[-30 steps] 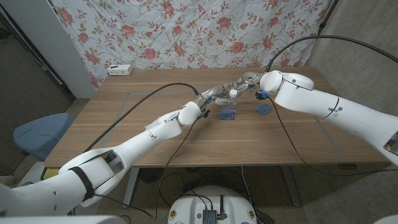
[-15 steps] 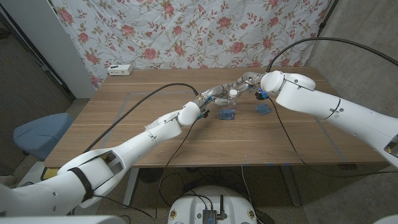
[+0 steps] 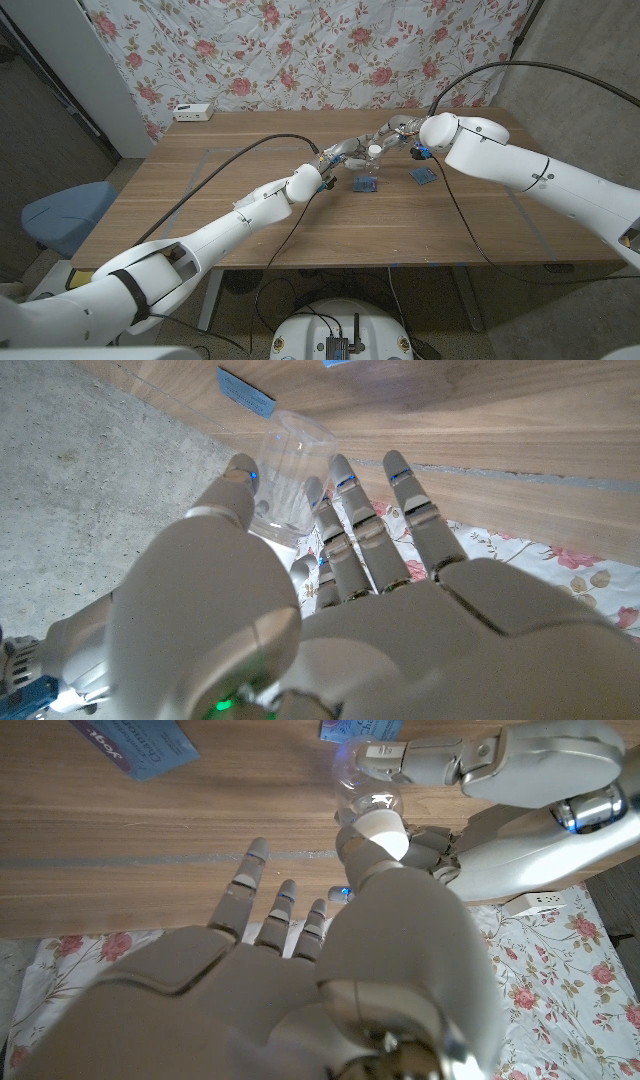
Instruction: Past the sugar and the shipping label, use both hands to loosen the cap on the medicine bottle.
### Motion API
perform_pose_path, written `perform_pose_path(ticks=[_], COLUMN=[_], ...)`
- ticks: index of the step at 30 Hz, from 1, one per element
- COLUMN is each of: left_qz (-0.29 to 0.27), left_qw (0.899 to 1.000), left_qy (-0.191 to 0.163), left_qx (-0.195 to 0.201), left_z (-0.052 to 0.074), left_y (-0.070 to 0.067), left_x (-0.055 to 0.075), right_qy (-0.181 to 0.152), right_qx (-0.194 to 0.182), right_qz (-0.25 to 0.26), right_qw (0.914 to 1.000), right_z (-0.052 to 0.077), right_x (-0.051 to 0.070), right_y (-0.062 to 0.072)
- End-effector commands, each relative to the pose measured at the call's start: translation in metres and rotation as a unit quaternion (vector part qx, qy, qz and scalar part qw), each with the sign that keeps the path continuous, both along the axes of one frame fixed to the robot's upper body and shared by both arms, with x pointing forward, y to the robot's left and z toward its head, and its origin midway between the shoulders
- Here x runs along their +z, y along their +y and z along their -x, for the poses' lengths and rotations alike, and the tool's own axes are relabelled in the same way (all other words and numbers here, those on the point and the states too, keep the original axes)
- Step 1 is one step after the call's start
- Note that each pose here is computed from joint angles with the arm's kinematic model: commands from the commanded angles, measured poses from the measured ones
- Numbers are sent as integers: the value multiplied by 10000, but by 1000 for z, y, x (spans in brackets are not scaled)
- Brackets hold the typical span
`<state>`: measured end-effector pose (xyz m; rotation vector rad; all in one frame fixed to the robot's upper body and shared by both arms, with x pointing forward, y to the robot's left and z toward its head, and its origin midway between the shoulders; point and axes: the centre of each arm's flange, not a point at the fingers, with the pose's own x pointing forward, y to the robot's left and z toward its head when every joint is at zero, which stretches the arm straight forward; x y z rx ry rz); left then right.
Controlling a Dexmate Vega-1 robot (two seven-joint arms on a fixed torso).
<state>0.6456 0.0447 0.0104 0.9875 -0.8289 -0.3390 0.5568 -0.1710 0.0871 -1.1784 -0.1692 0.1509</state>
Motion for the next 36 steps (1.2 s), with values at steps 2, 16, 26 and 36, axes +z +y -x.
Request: perform_pose_path(ticks=[2,16,26,36], left_qz=[-12,8,13,12], left_qw=[10000,10000,10000,10000], left_qy=[-7,5,-16,-40], left_qx=[-20,-3,10,20], left_z=[1,2,3,2], left_y=[0,0,1,2], left_x=[1,-2,-2,0], right_qy=[80,167,239,302], right_qx=[1,25,65,134], right_qz=[9,-14,-47,11], right_qw=[10000,9999,9997,9995], right_z=[0,3,5,3], right_x=[0,-1,1,6], right_y=[-1,-4,-6,-6])
